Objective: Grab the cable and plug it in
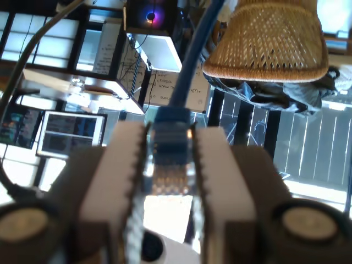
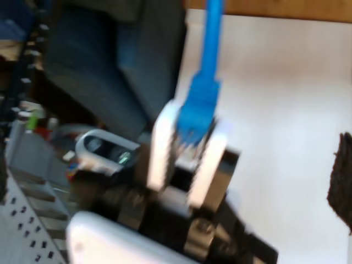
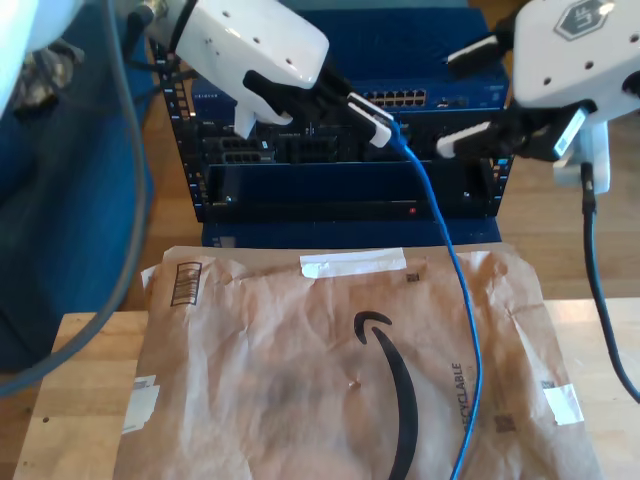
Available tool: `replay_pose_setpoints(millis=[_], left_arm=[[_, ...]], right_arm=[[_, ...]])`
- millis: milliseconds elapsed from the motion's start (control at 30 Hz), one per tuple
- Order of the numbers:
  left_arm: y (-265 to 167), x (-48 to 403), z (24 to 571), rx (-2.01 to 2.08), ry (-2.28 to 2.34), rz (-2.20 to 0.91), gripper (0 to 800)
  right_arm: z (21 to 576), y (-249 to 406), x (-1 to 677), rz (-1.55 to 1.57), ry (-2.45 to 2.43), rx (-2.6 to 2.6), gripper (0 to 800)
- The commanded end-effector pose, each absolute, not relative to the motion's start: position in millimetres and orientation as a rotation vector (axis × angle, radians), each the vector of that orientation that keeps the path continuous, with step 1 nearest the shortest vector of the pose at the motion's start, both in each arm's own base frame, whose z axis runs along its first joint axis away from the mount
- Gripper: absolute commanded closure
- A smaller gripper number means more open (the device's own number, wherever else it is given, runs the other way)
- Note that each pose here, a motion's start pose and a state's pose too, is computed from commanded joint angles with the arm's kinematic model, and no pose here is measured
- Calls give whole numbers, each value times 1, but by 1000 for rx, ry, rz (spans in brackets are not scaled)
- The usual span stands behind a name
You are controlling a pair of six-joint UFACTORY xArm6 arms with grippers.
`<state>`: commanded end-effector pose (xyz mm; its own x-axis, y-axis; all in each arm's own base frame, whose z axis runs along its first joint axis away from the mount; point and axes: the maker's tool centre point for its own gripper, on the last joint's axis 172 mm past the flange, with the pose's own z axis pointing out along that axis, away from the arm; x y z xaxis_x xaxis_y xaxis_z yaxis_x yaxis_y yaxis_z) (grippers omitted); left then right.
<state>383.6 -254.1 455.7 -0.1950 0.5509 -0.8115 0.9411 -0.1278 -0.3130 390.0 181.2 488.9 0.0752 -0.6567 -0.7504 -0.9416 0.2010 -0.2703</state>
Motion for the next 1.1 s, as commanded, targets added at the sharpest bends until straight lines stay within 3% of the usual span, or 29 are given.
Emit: replay_pose_setpoints(millis=[267,767,1100], left_arm=[[-235,402,471,1364,1750,-1644,797],[-231,409,483,1265,1652,-1826,794],[-232,409,490,1211,1606,-1944,794]], right_arm=[[507,182,374,298,1463,-1654,2],[525,178,371,86,1356,-1581,4],[491,206,381,23,1278,-1610,4]])
